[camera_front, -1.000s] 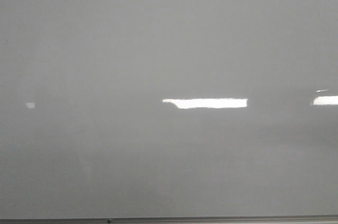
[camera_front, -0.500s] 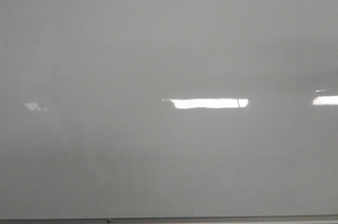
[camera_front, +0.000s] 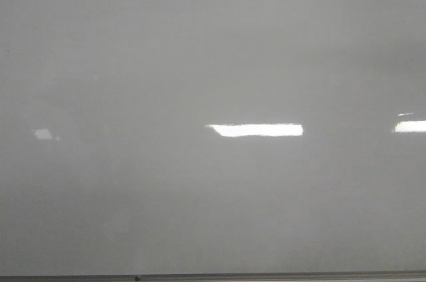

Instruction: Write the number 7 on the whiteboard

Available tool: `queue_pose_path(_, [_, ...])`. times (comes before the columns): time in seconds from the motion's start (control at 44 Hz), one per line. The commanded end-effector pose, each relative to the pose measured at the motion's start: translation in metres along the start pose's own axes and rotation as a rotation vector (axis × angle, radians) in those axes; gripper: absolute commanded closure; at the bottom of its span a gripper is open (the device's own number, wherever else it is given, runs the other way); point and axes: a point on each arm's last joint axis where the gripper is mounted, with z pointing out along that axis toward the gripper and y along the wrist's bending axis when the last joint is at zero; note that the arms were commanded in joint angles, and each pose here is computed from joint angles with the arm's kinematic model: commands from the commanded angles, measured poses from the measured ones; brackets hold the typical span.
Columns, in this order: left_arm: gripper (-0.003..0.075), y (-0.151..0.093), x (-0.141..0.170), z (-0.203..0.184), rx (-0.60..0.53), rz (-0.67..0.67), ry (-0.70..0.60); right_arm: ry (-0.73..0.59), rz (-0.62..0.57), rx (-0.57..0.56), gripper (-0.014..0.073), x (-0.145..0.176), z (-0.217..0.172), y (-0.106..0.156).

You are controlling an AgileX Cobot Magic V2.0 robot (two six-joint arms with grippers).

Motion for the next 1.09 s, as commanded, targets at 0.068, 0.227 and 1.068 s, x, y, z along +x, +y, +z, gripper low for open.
queue_pose_path(0.068, [0.0741,0.001,-0.015,0.008,-0.002,-0.015,-0.055,-0.028,-0.017,0.002,0.0663,-0.013,0.014,0.000])
queue_pose_path(0.227, [0.0741,0.001,-0.014,0.014,-0.002,-0.016,-0.032,0.039,-0.039,0.003,0.0658,-0.010,0.030,0.001])
queue_pose_path(1.068, [0.0153,0.007,-0.014,0.123,-0.019,-0.006,0.337,0.098,-0.097,0.001,-0.0039,-0.006,0.050,0.001])
